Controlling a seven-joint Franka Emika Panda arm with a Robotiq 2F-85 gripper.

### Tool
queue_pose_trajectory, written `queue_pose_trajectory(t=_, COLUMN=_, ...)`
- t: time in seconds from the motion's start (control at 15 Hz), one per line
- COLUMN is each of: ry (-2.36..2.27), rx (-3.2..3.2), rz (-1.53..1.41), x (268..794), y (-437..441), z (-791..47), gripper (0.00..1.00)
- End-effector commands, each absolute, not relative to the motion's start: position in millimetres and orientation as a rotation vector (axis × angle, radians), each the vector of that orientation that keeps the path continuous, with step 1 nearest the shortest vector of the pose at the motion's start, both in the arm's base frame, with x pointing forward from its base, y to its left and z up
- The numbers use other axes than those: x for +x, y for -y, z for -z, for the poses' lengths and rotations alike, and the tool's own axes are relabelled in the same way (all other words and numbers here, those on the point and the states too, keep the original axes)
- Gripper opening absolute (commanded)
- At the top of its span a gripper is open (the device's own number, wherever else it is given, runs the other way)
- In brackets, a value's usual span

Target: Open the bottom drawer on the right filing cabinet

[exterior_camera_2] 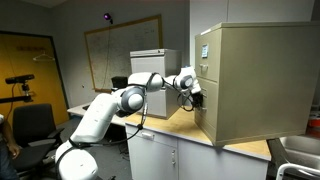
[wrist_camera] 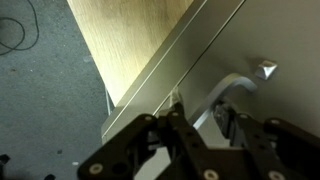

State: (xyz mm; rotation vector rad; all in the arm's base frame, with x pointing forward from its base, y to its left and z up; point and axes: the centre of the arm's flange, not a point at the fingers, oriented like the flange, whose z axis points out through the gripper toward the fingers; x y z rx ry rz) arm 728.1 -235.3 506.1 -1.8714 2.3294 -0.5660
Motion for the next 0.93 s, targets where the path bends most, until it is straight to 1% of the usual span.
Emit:
queue_pose_trajectory(t=0.0, ry=-2.229, rx=-2.054, rz=0.431, x=749, y=197, z=-483, gripper=0.1)
queue_pose_trajectory(t=0.07, ry=-2.195, rx=-2.08, rz=0.443, x=744, y=191, z=-484, gripper=0.09)
queue_pose_trajectory(t=0.13, ry=-2.183, rx=-2.085, rz=0.449, x=738, y=185, z=-482, gripper=0.11)
queue_pose_trajectory(t=0.33, ry=-2.153, rx=-2.079, rz=0.471, x=705, y=170, z=-471, gripper=0.11)
queue_pose_trajectory(t=0.87, ry=-2.027, rx=-1.966, rz=0.587, x=655, y=191, z=-461, gripper=0.11)
